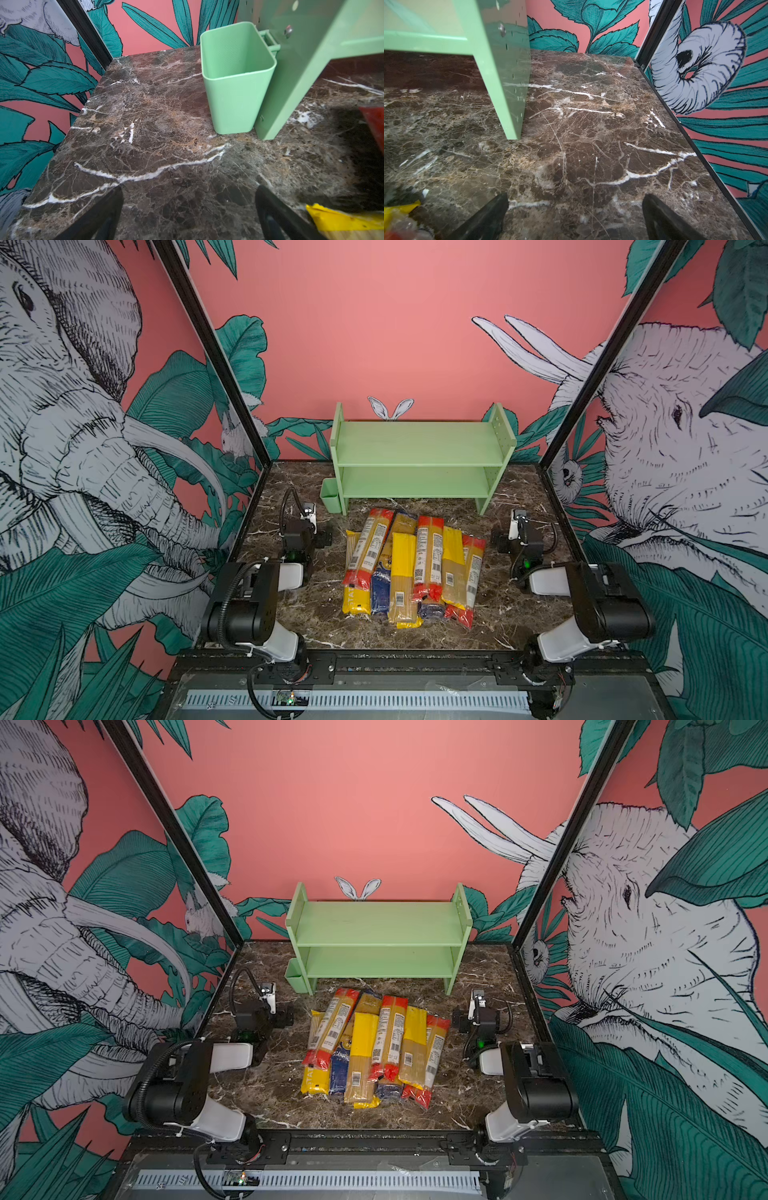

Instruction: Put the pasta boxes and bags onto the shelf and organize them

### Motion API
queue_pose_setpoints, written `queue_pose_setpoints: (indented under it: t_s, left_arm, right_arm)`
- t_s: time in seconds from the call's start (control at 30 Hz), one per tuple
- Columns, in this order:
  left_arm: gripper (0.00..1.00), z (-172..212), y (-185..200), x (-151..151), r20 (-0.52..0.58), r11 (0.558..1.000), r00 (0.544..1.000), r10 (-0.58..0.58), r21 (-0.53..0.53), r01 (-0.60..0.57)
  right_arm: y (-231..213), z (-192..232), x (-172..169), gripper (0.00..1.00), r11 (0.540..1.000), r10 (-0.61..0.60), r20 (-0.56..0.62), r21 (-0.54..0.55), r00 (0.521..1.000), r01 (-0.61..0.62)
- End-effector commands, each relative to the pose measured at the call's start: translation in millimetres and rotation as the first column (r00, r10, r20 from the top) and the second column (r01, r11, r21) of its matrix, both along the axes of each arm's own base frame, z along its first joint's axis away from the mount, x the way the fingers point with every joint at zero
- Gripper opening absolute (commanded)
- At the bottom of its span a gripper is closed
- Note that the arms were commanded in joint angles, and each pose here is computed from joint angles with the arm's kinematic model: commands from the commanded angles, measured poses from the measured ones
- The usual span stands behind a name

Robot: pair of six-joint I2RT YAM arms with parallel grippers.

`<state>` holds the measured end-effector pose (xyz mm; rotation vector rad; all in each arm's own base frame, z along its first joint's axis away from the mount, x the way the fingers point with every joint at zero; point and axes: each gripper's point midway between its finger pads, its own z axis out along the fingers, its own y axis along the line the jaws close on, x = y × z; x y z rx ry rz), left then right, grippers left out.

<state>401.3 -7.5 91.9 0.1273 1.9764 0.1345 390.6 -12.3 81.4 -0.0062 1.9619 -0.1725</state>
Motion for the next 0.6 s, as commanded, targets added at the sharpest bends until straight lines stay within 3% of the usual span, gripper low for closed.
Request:
queue_pose_setpoints:
  t_s: [0.0, 0.57]
  left_arm:
    - [0.99, 7.7, -0.4, 6.1, 0.019, 1.000, 1.000, -0.010, 0.002, 0.010]
    - [1.00, 7.7, -0.3, 6.2, 0.019, 1.000, 1.000, -0.009, 0.001, 0.009]
  right_arm:
    - [0.9, 13.7, 7.2, 0.99, 1.000, 0.008, 0.047, -0.008, 0.999, -0.008]
    - [1.0, 13.7, 7.3, 0.99, 1.000, 0.009, 0.047, -0.007, 0.999, -0.009]
